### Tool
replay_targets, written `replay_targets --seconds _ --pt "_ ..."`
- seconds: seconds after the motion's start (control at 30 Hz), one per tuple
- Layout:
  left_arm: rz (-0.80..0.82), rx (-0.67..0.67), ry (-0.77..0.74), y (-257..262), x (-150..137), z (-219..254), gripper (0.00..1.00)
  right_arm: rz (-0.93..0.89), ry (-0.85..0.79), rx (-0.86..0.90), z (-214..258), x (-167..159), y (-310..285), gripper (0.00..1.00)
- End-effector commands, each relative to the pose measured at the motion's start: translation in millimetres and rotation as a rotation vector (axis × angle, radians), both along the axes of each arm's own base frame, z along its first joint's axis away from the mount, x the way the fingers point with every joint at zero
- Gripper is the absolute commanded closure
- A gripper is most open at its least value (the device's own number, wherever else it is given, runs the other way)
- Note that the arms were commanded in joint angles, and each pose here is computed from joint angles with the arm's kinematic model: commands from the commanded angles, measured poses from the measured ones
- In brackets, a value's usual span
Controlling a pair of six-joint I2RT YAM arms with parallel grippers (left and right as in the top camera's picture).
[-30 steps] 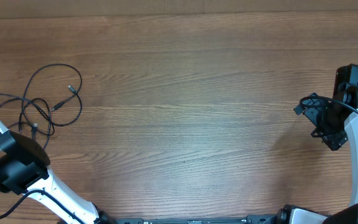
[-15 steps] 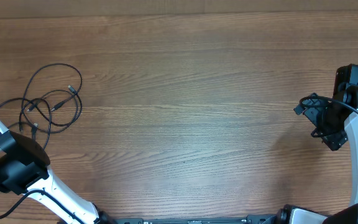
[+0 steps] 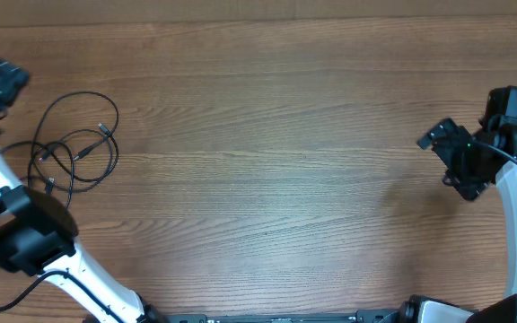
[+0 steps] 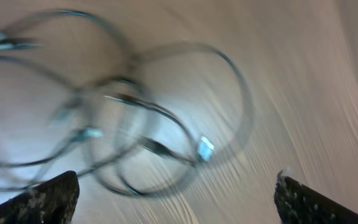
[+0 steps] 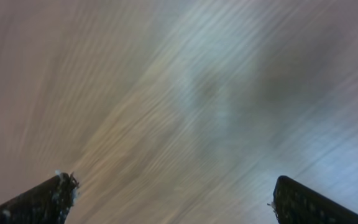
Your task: Untangle cables
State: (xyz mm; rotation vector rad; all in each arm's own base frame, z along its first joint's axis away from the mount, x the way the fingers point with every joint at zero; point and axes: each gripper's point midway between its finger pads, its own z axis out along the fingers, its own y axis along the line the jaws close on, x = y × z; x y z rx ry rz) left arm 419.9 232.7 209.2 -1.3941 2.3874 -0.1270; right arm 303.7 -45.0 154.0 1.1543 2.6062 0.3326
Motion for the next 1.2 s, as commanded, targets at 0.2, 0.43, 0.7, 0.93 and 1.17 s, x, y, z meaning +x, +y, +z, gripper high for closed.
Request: replay_targets --seconds 0.2,0.43,0.7,0.93,1.17 --pt "-0.702 -0.032 0.081 -168.4 24.2 -10.4 0.00 0.509 -0.189 0.000 16.5 32.3 99.8 0.00" --pt "-0.867 0.040 0.269 -233.1 -3.2 -18.9 0.00 0.574 -0.133 -0.205 -4.4 40.7 108.1 0.00" --pt "-1.018 0.030 0.337 -293.1 -24.9 -21.2 0.00 0.556 -0.122 -0.205 -5.1 40.1 101.7 0.00" --pt "-1.082 0.008 0.349 -317.5 -47.2 -17.6 0.00 0.543 0.133 -0.148 -22.8 -18.0 84.5 0.00" --pt "-1.089 -0.023 0.444 -303.2 -124.8 -15.6 0.00 0.556 0.289 -0.105 -25.3 -57.4 83.3 0.00"
